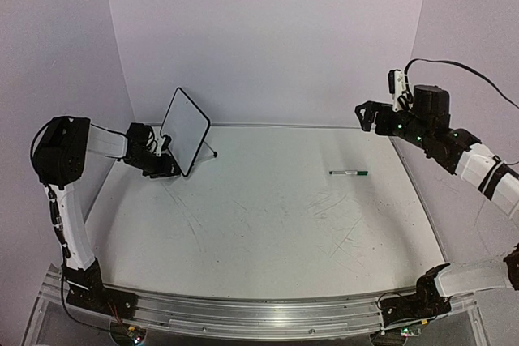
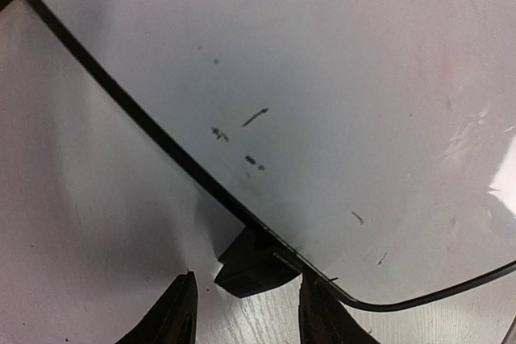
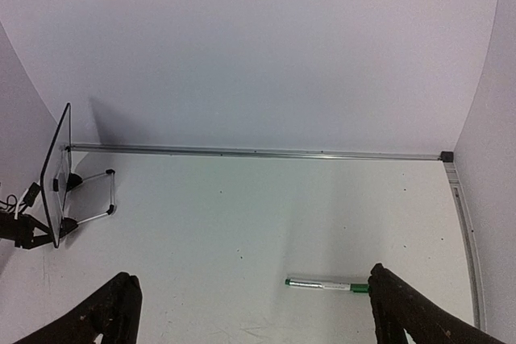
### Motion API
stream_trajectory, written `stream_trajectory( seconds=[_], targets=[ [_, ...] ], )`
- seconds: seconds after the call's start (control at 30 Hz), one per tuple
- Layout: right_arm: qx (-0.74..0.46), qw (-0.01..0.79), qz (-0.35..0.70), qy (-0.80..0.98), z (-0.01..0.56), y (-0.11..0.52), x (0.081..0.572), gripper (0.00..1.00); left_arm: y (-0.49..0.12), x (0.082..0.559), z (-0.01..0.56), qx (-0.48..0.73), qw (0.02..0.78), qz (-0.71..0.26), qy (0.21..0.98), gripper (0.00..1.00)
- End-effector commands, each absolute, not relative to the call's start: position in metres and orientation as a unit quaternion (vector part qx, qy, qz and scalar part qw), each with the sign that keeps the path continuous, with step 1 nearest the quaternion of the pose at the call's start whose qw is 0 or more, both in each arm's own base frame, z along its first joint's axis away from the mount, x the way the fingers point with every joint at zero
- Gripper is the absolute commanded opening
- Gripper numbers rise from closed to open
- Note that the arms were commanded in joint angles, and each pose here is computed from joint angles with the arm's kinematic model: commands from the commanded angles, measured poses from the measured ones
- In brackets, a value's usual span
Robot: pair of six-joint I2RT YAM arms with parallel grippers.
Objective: Write a sentence on the whiteboard
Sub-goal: Move the whiteboard to the center of the board.
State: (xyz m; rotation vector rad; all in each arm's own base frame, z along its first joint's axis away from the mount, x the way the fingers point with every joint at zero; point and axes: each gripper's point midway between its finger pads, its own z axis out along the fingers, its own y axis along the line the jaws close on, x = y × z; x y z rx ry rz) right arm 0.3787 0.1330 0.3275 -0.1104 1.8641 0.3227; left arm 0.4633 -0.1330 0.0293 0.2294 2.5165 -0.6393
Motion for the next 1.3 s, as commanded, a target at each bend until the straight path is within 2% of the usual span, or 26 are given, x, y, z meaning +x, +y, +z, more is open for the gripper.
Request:
stream_trajectory(
  seconds=[0.0, 0.13, 0.4, 0.53, 0.7, 0.87, 1.03, 1.27],
  targets=[
    [-0.045, 0.602, 0.155, 0.782, 0.342, 0.137, 0.377, 0.98, -0.151, 0.481, 0.043, 0.130, 0.288, -0.256, 0.914, 0.44],
    [-0.046, 0.600, 0.159, 0.783, 0.341, 0.139, 0.379, 0.98, -0.174, 0.483, 0.039, 0.152, 0.283, -0.268, 0.908, 0.39],
    [-0.043, 0.601, 0.158, 0.782, 0.341, 0.137, 0.378, 0.98, -0.199, 0.483, 0.037, 0.172, 0.282, -0.263, 0.907, 0.19],
    [-0.042, 0.596, 0.158, 0.786, 0.336, 0.139, 0.380, 0.98, -0.218, 0.482, 0.039, 0.183, 0.285, -0.256, 0.905, 0.16],
    [-0.040, 0.591, 0.161, 0.790, 0.332, 0.140, 0.383, 0.98, -0.248, 0.481, 0.034, 0.192, 0.291, -0.225, 0.910, 0.07],
    [-0.039, 0.591, 0.156, 0.791, 0.329, 0.138, 0.381, 0.98, -0.263, 0.476, 0.026, 0.153, 0.313, -0.155, 0.925, 0.00],
    [-0.033, 0.585, 0.153, 0.796, 0.322, 0.136, 0.381, 0.98, -0.283, 0.452, 0.023, 0.098, 0.323, -0.116, 0.934, 0.00],
    [-0.026, 0.556, 0.161, 0.815, 0.299, 0.140, 0.383, 0.98, -0.339, 0.399, 0.027, 0.037, 0.335, -0.119, 0.934, 0.00]
  ],
)
